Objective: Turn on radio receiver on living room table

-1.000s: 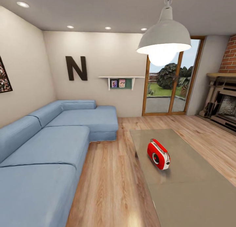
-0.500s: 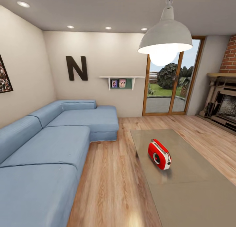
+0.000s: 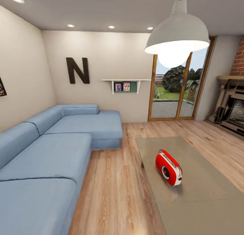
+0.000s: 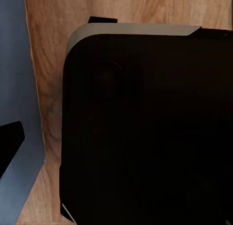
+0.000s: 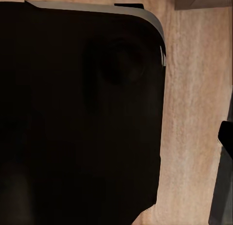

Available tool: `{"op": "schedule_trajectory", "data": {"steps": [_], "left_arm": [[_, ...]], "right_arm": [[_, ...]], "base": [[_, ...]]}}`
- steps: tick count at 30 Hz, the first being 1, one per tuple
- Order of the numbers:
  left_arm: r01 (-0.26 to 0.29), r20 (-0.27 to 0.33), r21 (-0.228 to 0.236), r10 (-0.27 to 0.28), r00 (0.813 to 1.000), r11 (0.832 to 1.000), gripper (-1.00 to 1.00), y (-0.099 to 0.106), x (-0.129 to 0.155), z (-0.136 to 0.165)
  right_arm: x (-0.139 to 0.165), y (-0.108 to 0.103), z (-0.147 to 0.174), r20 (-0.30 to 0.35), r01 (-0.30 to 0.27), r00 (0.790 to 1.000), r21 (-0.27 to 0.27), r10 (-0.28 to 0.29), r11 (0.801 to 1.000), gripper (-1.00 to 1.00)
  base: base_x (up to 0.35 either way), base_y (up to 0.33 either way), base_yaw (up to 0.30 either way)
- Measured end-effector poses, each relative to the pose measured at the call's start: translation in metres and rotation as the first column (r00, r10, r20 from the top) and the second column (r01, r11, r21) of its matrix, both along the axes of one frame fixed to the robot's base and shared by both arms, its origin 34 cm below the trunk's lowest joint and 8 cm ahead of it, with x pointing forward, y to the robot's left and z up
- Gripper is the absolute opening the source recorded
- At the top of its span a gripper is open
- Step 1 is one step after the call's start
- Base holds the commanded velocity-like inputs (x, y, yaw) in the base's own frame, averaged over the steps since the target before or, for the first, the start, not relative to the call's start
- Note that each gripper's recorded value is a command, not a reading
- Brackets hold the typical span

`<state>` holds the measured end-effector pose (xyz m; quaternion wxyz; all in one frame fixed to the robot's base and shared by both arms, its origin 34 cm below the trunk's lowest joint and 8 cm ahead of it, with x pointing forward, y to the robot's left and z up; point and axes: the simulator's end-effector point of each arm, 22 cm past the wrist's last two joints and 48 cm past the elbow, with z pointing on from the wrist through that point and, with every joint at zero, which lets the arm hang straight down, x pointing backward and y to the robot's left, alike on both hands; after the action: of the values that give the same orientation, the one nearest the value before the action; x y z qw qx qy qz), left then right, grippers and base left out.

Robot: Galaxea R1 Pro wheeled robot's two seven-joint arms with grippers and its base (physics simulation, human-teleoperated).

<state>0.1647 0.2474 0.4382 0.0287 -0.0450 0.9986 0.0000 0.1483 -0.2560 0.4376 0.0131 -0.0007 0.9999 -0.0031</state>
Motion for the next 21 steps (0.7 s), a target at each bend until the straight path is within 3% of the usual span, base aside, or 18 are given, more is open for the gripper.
{"op": "schedule_trajectory", "data": {"steps": [21], "left_arm": [[0.0,0.001,0.0,0.0,1.0,1.0,1.0,0.0002,0.0002,0.0]], "right_arm": [[0.0,0.0,0.0,0.0,0.002,1.0,0.0,-0.002,1.0,1.0]], "base": [[0.324,0.0,0.0]]}}
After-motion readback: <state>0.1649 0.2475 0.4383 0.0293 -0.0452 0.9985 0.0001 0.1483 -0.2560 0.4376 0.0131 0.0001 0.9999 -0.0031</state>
